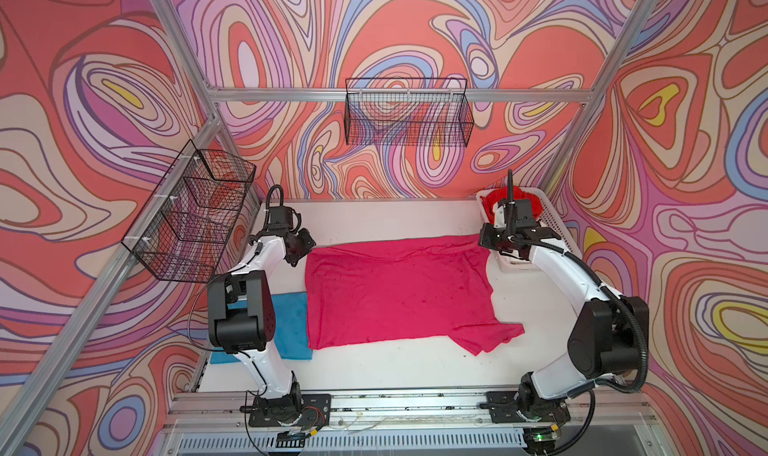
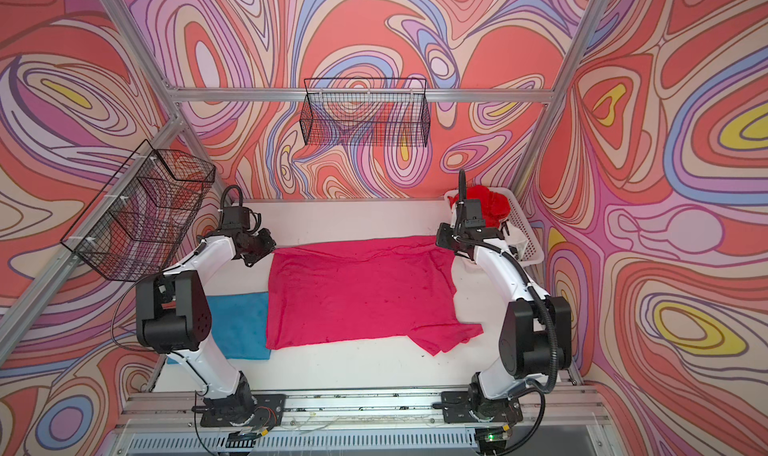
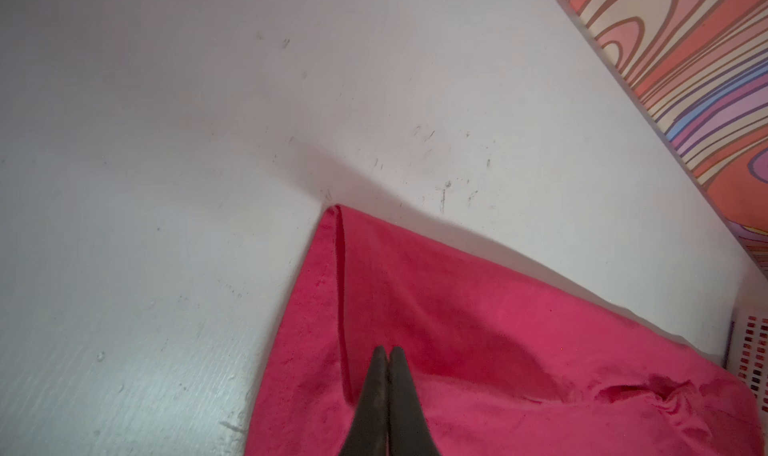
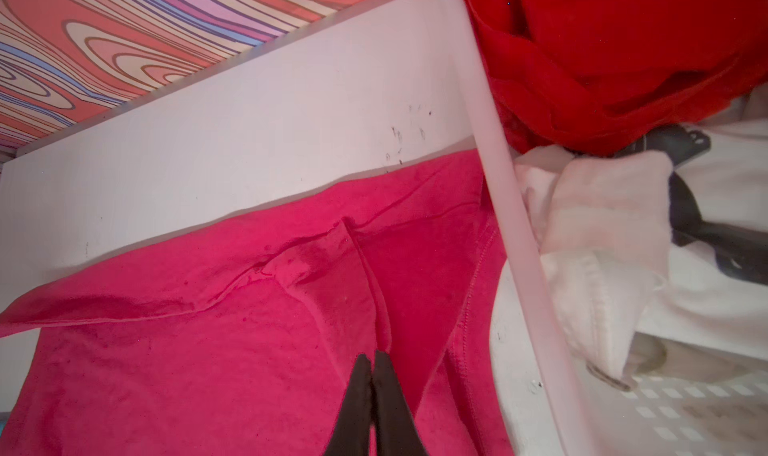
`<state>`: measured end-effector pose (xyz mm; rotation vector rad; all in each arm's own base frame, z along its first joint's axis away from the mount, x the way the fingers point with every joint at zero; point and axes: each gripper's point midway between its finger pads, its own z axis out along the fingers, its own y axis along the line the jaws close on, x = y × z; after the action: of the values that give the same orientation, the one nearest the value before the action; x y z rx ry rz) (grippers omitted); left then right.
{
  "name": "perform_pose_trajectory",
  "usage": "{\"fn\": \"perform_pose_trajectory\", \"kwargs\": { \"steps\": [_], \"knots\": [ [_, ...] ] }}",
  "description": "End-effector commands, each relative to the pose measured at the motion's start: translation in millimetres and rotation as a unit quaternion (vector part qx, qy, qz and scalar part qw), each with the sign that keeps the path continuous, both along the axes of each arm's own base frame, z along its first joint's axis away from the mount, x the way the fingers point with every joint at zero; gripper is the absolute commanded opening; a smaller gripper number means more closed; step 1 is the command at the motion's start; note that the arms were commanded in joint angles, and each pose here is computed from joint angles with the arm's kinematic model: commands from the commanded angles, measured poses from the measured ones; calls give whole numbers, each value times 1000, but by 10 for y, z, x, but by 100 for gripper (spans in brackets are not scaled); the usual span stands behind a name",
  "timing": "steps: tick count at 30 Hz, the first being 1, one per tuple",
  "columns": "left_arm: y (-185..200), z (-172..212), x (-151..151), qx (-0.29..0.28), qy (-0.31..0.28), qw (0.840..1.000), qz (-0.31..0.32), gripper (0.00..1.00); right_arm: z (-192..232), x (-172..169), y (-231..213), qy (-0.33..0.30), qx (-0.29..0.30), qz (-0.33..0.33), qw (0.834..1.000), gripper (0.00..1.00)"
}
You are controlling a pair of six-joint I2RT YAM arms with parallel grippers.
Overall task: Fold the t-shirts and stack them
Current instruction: 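Lower the pink t-shirt and regrasp its farther corners with both grippers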
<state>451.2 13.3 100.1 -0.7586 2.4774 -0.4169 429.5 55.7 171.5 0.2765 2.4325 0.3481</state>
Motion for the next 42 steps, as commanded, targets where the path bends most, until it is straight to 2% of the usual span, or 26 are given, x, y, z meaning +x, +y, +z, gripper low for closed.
{"fn": "perform_pose_trajectory", "kwargs": {
  "steps": [1, 12, 22, 37, 40, 42],
  "knots": [
    [84, 11, -94, 9, 7, 1000, 5, 0, 43, -46, -46, -4, 2, -12, 1000, 0],
    [99, 118, -245, 20, 4, 1000, 2, 0, 231, -101, -186, -16, -15, -27, 999, 0],
    [74, -311, -476, 11, 62, 998, 6, 0, -259, -341, -255, 34, -21, -39, 998, 0],
    [107, -425, -615, 20, 92, 995, 13, 0, -856, -663, -323, 113, -28, -52, 992, 0],
    [98, -384, -629, 17, 90, 996, 14, 2, -807, -714, -338, 117, -34, -50, 991, 21],
    [87, -316, -624, 13, 82, 996, 16, 16, -716, -712, -382, 111, -45, -56, 991, 26]
  ]
}}
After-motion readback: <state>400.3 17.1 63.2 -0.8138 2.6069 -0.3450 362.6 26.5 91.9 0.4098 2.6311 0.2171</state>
